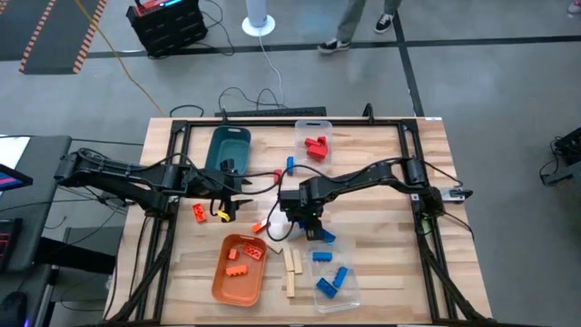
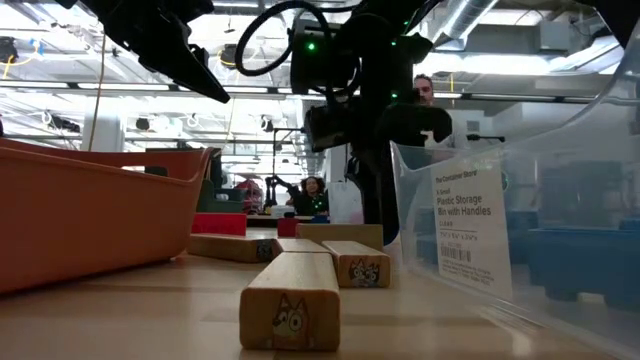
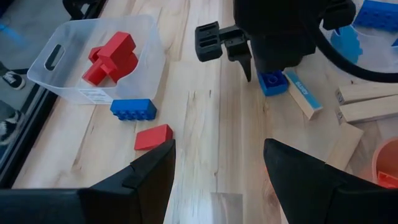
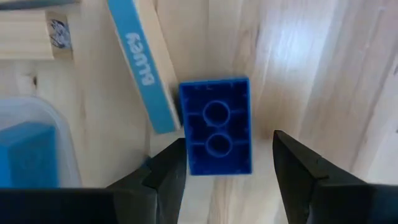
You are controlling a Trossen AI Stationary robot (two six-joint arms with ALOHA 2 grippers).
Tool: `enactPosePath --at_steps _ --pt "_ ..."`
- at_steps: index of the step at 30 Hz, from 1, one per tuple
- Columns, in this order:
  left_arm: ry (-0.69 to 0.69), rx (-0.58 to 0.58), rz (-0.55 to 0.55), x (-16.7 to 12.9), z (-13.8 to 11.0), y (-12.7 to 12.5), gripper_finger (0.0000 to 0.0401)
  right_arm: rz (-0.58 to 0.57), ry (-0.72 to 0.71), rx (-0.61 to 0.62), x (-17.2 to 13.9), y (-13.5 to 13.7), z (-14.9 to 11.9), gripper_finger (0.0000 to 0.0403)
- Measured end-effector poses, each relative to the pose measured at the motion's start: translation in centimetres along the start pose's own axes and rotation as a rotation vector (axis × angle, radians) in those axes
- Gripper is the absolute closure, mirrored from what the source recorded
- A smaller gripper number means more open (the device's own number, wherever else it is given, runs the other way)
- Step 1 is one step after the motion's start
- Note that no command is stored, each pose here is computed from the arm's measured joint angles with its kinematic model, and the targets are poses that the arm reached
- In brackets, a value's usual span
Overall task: Sort blocks
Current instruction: Put the blue game piece into the bottom transparent bin
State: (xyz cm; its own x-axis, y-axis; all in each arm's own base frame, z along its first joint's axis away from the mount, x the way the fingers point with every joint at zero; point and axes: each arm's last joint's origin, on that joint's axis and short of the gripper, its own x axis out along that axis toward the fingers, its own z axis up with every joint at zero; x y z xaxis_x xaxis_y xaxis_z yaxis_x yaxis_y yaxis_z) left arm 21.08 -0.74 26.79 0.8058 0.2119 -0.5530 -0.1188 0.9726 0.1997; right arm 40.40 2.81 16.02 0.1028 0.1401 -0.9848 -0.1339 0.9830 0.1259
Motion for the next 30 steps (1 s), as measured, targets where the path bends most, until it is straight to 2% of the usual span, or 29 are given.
enactPosePath --at_steps 3,10,18,24,30 --pt "0.000 0.005 0.000 0.0 0.0 0.0 0.0164 -0.001 -0.006 0.005 -0.1 -0.3 0.0 0.0215" --pt "0.001 0.011 0.000 0.0 0.0 0.0 0.0164 -0.004 -0.030 0.005 -0.1 -0.4 0.3 0.0288" --pt "0.006 0.011 0.000 0.0 -0.1 0.0 0.0164 -0.005 -0.006 0.021 -0.3 -0.9 -0.1 0.0303" --pt "0.018 0.014 -0.001 0.0 -0.2 0.0 0.0164 -0.012 -0.049 0.044 -3.9 -0.8 -0.7 0.0304" --pt "0.045 0.010 -0.003 0.0 -0.5 0.0 0.0164 -0.002 -0.129 0.038 -9.1 2.1 -2.4 0.0304"
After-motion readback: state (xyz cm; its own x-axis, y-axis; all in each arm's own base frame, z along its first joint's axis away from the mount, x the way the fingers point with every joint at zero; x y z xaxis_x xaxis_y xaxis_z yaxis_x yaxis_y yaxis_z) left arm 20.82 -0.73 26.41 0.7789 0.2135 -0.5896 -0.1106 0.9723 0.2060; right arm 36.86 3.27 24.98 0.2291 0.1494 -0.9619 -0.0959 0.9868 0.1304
